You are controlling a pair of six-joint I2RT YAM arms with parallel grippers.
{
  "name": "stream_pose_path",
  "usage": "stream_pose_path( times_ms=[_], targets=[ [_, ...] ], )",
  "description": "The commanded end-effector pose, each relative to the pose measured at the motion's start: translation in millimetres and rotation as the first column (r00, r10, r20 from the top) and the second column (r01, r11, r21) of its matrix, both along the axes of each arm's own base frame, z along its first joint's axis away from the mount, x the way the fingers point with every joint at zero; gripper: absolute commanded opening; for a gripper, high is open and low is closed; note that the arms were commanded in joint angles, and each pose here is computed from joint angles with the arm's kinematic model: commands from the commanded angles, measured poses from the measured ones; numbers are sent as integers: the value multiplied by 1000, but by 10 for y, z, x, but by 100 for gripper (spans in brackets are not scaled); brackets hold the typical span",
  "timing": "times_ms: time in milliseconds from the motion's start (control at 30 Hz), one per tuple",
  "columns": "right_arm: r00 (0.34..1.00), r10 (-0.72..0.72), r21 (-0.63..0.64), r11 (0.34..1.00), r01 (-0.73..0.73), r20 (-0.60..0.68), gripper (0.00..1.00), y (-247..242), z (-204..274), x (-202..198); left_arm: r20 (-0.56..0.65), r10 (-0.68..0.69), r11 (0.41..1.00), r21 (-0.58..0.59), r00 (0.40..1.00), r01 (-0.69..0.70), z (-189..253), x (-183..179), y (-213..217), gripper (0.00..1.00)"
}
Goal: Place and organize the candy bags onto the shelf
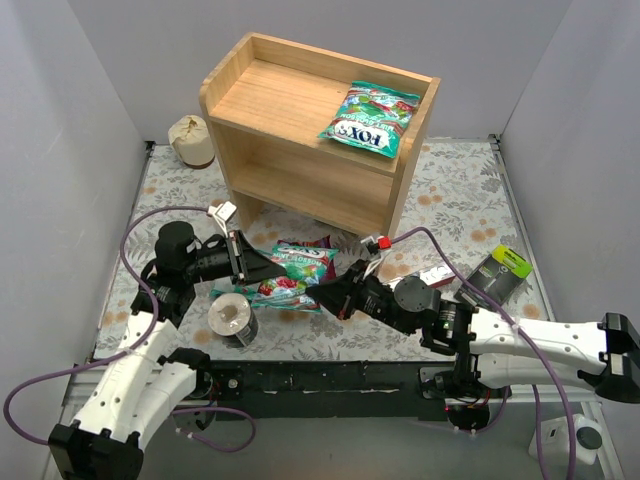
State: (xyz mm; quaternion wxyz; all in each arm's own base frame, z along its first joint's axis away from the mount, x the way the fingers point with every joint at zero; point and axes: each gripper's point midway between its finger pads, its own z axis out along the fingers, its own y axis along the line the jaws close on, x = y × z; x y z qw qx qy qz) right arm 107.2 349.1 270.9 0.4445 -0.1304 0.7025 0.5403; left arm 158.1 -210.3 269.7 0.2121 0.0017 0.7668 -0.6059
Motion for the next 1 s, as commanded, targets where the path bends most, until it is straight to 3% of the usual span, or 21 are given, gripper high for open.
stream_pose_path(
  times_ms=[0,33,133,300,567,600,700,733,800,967],
  targets=[
    [999,-37,50,998,38,-17,17,-80,127,37,76,-48,999,-15,996,49,292,-88,-12,0],
    [999,-36,44,998,37,-19,29,-86,119,33,91,-44,999,-14,995,46,348,-80,-13,0],
    [998,-36,-1,999,36,-47,53,-127,26,14,123,-33,999,13,992,32,415,-49,4,0],
    [994,-55,-74,996,48,-95,67,-301,-116,-20,246,-5,997,81,969,-15,776,28,62,0],
    [986,-103,-143,986,85,-127,70,-618,-266,-41,396,12,984,158,918,-81,1400,390,77,0],
    [987,-103,-140,986,85,-126,70,-649,-264,-49,454,20,986,141,891,-94,1654,390,84,0],
    [984,-111,-151,984,90,-140,68,-690,-359,-55,481,22,983,150,876,-107,1847,585,49,0],
    [983,-106,-156,984,83,-148,68,-690,-391,-72,537,37,983,134,843,-128,2105,573,72,0],
    [981,-107,-179,981,78,-159,68,-698,-508,-85,542,32,981,146,840,-132,2165,702,47,0],
    [975,-97,-222,974,51,-201,67,-689,-739,-141,637,80,976,106,767,-190,2565,819,70,0]
  ],
)
